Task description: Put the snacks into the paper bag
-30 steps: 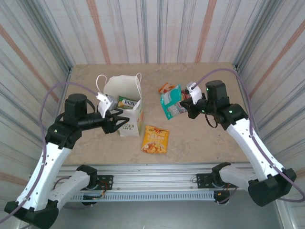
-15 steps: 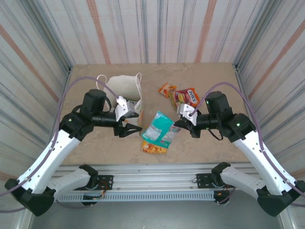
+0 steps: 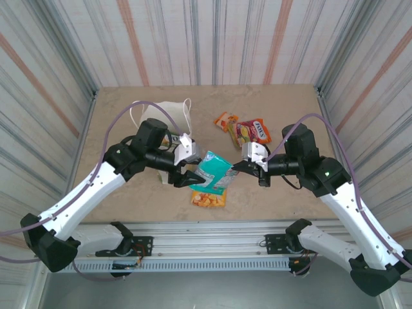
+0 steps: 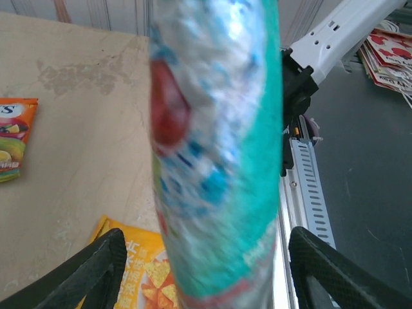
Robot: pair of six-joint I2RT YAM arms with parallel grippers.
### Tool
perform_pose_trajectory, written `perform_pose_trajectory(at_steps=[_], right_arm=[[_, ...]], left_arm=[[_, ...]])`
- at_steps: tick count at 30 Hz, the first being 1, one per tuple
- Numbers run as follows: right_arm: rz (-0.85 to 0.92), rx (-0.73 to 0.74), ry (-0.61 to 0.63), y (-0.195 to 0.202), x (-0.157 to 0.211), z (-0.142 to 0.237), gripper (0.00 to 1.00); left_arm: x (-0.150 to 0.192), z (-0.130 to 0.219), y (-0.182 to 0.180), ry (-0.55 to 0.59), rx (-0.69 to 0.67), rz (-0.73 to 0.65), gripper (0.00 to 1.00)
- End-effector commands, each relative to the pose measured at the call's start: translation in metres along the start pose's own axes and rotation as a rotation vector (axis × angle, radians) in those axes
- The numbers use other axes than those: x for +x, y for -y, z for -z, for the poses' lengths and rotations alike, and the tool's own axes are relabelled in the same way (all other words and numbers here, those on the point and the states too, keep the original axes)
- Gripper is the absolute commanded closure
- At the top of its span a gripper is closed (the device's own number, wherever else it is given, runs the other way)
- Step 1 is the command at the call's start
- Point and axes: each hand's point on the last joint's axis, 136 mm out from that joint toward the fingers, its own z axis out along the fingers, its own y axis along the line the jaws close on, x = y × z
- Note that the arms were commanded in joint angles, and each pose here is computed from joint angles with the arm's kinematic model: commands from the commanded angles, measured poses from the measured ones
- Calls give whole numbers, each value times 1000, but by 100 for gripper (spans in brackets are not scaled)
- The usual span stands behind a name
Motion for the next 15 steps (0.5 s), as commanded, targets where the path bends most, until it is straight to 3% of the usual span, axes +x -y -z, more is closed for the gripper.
perform_pose_trajectory(at_steps=[1, 7, 14, 15], right_arm=[[57, -8, 88, -2, -19, 2, 100], [34, -4, 94, 4, -16, -5, 100], [18, 86, 97, 19, -15, -4, 100], [17, 122, 104, 23, -15, -3, 94]], left_arm=[[-14, -2, 1, 55, 16, -33, 40], [-27, 0, 6, 112, 51, -34, 65], [-28, 9, 4, 80, -3, -6, 92], [-30, 12, 3, 82, -27, -8, 95]])
